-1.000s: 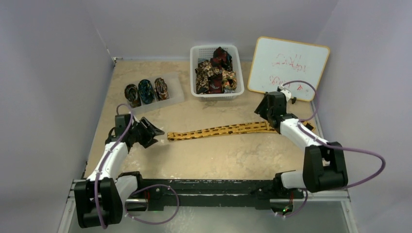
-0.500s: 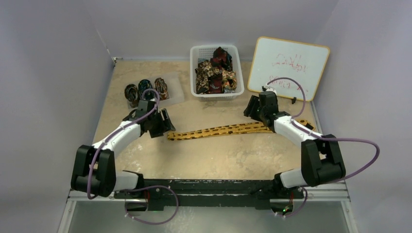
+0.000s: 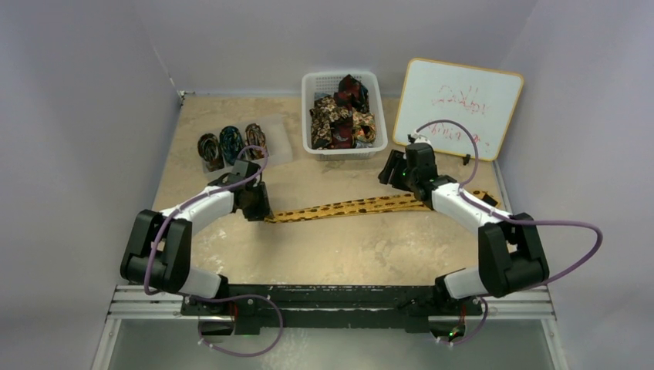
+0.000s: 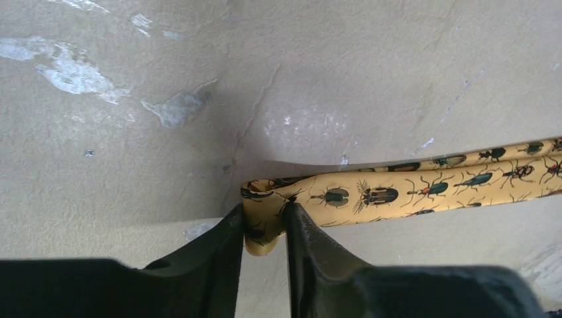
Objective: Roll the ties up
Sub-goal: Flatten out the tie at the center of the board.
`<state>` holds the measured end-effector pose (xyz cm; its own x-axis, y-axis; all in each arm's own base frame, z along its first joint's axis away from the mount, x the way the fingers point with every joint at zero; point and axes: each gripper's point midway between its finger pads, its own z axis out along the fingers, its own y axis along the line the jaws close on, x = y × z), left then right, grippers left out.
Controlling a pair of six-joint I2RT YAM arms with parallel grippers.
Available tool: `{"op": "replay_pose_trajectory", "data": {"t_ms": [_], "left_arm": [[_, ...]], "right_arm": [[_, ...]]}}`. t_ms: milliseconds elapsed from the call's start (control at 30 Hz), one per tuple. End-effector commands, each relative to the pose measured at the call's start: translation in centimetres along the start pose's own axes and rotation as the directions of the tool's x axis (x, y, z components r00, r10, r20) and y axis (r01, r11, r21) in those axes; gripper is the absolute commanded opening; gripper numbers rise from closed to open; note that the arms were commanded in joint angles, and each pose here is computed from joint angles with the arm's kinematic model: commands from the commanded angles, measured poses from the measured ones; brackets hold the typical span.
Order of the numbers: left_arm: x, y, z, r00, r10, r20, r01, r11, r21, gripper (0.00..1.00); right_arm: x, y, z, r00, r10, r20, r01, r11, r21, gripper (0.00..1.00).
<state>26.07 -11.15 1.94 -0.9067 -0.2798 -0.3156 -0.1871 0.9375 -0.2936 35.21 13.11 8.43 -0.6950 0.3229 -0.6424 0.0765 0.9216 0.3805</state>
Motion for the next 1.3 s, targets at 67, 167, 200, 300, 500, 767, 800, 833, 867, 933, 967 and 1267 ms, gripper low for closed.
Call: {"op": "replay_pose_trajectory", "data": {"t_ms": [67,167,200,300,500,767,800,833,867,933,967,1267], "left_arm": [[-0.7,0.6,-0.5,0.998,-0.02,0.052,0.022,0.999,-0.039,0.2],[-0.5,0.7,-0.7,0.997,-0.04,0.066,0.043,0.998,-0.035,0.19],[-0.5,0.9,-0.7,0.997,-0.047,0.069,0.05,0.998,-0.042,0.19],[-0.2,1.4,-0.9,0.995,-0.076,0.068,0.081,0.994,-0.072,0.22],[-0.6,2.2,-1.4,0.989,-0.11,0.103,0.122,0.986,-0.112,0.3],[-0.2,2.6,-1.3,0.986,-0.136,0.095,0.148,0.981,-0.123,0.34],[-0.1,2.7,-1.3,0.985,-0.145,0.094,0.156,0.979,-0.13,0.34],[-0.1,3.0,-1.3,0.984,-0.153,0.096,0.166,0.976,-0.139,0.34],[-0.1,3.2,-1.5,0.981,-0.165,0.101,0.178,0.973,-0.145,0.38],[-0.1,3.3,-1.7,0.977,-0.183,0.109,0.197,0.971,-0.136,0.41],[-0.2,3.3,-1.9,0.975,-0.193,0.114,0.207,0.97,-0.125,0.42],[-0.2,3.0,-2.0,0.971,-0.208,0.119,0.216,0.975,-0.06,0.39]], "right_arm": [[0.2,1.6,-0.1,1.0,-0.011,-0.005,0.011,0.999,-0.052,0.62],[0.9,1.6,0.4,0.999,-0.023,-0.029,0.021,0.998,-0.052,0.62],[1.2,1.7,0.5,0.999,-0.027,-0.039,0.025,0.998,-0.051,0.62],[1.9,2.0,0.7,0.997,-0.041,-0.058,0.039,0.998,-0.049,0.62],[1.9,1.7,0.7,0.998,-0.042,-0.052,0.041,0.999,-0.008,0.65],[1.8,6.7,-0.8,0.991,-0.136,0.013,0.136,0.984,-0.113,0.7],[2.0,7.6,-1.0,0.99,-0.143,0.02,0.144,0.979,-0.146,0.7],[2.2,8.6,-1.2,0.988,-0.15,0.021,0.152,0.971,-0.183,0.7],[2.5,9.7,-1.5,0.987,-0.16,0.021,0.161,0.961,-0.224,0.69],[3.4,11.9,-2.0,0.984,-0.179,0.019,0.176,0.939,-0.295,0.66],[3.8,12.9,-2.1,0.982,-0.19,0.022,0.187,0.929,-0.319,0.64],[8.3,20.5,-3.1,0.954,-0.296,0.039,0.282,0.854,-0.437,0.56]]}}
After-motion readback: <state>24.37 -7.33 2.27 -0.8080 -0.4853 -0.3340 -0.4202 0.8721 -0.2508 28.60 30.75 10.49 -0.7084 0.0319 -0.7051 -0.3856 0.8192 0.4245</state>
